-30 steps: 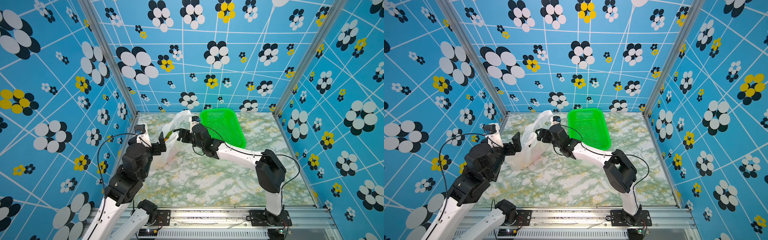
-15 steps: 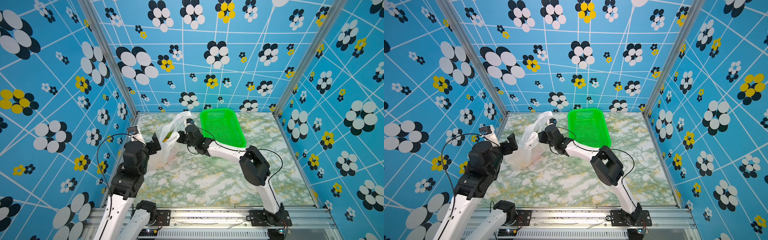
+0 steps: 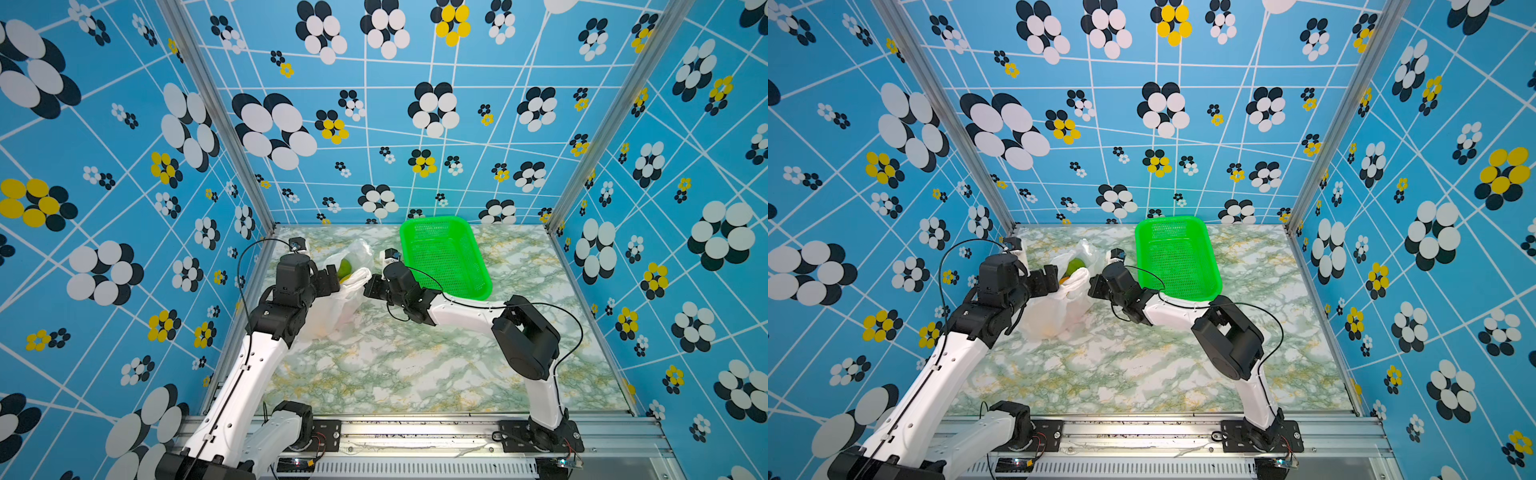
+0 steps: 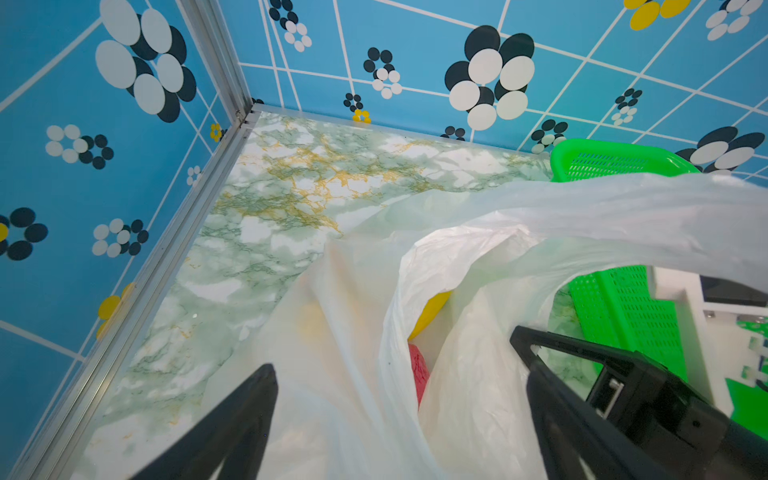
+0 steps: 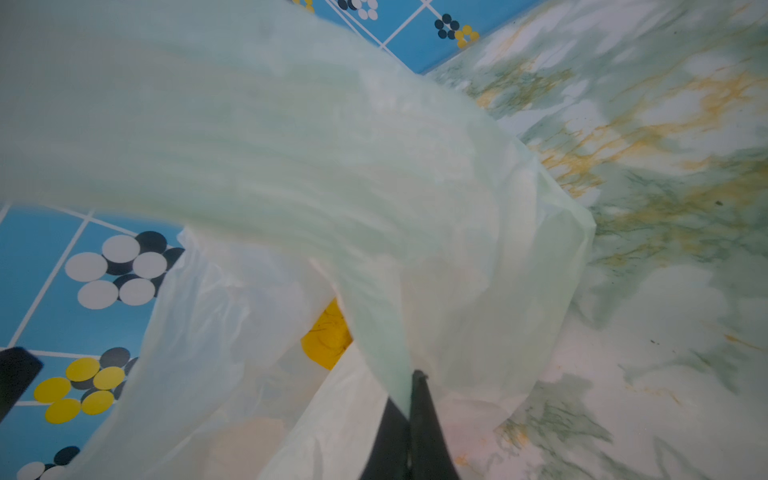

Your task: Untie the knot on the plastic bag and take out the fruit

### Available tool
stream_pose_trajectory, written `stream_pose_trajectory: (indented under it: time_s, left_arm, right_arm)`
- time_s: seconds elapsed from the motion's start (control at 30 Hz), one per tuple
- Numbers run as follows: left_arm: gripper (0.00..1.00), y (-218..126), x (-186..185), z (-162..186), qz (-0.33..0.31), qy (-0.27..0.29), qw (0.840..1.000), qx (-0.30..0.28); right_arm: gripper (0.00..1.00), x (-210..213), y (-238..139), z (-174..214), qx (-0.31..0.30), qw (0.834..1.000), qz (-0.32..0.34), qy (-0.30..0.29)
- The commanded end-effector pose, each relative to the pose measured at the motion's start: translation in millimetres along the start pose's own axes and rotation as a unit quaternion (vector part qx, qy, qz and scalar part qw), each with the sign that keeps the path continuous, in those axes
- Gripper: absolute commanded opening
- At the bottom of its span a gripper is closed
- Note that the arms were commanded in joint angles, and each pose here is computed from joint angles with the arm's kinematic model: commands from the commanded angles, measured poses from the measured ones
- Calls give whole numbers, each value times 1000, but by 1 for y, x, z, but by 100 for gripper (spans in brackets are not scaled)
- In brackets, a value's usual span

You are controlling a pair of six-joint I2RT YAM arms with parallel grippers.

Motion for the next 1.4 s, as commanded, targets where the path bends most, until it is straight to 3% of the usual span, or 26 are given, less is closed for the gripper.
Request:
stream_pose_trajectory:
  time_s: [0.0,0.47,0.8,0.83,0.87,0.97,1.0,1.07,1.37]
  left_arm:
    - [95,0,-3,-6,13,10,1000,9]
    - [98,45,-7,-18,-39,52,996,66]
    - [95,91,-21,1,-66,102,984,132]
    - [90,93,-21,2,-66,104,983,134]
    - [78,96,-21,3,-68,106,982,137]
    - [24,98,-19,-1,-86,111,980,141]
    - [13,98,-19,-5,-92,114,979,139]
    - [1,97,-18,-21,-100,119,980,126]
    - [0,102,-21,-113,-135,159,976,63]
  right_arm:
    - [0,13,-9,-2,-6,1000,-27,-11]
    - [0,20,-9,6,0,999,-42,-20]
    - [0,18,-11,4,-8,999,-36,-25]
    - [0,17,-11,5,-7,999,-34,-25]
    - [0,16,-10,5,-7,999,-34,-25]
    - [0,14,-11,6,-9,999,-31,-25]
    - [0,12,-11,6,-9,999,-26,-26]
    - [0,6,-11,8,-11,999,-16,-25]
    - [0,-27,-24,8,-58,996,61,-8]
Point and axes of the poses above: each gripper's point midway between its finger pads, its own y axis out along the fingers, its own x axis along the line the jaws close on, z = x × y, the point moved 7 cm from there along -y, back along the fingers, and after that the axes turned 9 degrees about y, right-handed, at the moved point
